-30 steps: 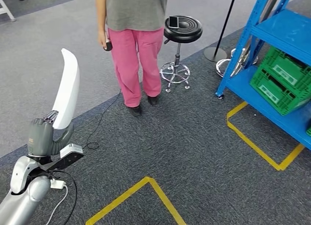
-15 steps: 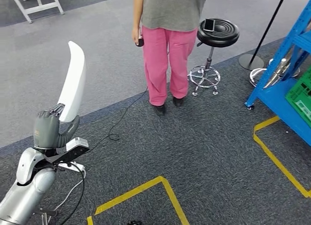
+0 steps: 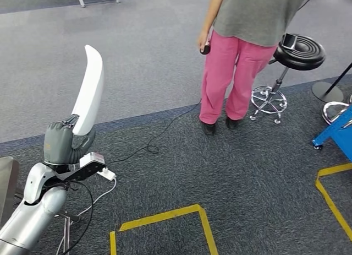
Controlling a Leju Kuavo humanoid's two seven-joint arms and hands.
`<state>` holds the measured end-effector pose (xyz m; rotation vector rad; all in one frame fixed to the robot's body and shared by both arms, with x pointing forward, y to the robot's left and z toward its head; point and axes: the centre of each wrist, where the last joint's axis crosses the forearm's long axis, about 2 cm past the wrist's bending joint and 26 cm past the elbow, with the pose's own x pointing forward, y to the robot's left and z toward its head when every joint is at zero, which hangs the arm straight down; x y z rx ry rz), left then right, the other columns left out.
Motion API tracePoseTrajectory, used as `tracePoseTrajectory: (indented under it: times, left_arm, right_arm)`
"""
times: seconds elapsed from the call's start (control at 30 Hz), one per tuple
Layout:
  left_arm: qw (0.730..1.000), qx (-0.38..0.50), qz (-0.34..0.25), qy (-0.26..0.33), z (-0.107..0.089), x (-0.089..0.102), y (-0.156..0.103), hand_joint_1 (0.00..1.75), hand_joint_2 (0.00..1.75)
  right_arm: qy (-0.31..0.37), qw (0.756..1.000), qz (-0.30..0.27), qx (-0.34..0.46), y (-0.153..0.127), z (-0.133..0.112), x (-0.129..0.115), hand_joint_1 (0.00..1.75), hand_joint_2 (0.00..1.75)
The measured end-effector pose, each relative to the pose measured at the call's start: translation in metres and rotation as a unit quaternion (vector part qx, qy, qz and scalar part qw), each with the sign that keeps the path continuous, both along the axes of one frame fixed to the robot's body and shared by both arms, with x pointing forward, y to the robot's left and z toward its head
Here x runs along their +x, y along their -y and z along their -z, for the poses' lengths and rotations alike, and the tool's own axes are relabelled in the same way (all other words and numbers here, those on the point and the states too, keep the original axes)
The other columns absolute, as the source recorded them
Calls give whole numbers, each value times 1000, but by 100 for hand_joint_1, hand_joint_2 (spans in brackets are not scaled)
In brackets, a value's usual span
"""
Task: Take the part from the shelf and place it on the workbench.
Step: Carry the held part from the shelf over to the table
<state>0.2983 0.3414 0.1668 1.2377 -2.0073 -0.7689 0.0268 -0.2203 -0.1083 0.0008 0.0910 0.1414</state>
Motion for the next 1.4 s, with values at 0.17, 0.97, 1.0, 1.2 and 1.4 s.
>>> tracePoseTrajectory:
  times: [0.17,0.97,1.0,1.2,1.4]
  left_arm:
    - [1000,-1,2,-3,1,0,2,175,175]
    - [1000,3,-9,-13,7,-6,-7,175,175]
    - [1000,3,-10,-14,8,-6,-7,175,175]
    - [1000,1,-16,-12,7,-6,-10,175,175]
    - [1000,2,-18,-11,6,-5,-12,175,175]
  right_arm:
    - [4,1000,-2,-4,1,0,-1,0,0]
    - [24,1000,-15,-9,1,0,1,0,0]
    - [23,1000,-16,-10,1,0,1,0,0]
    - [24,999,-16,-13,1,0,0,0,0]
    - [26,999,-15,-19,2,0,0,0,0]
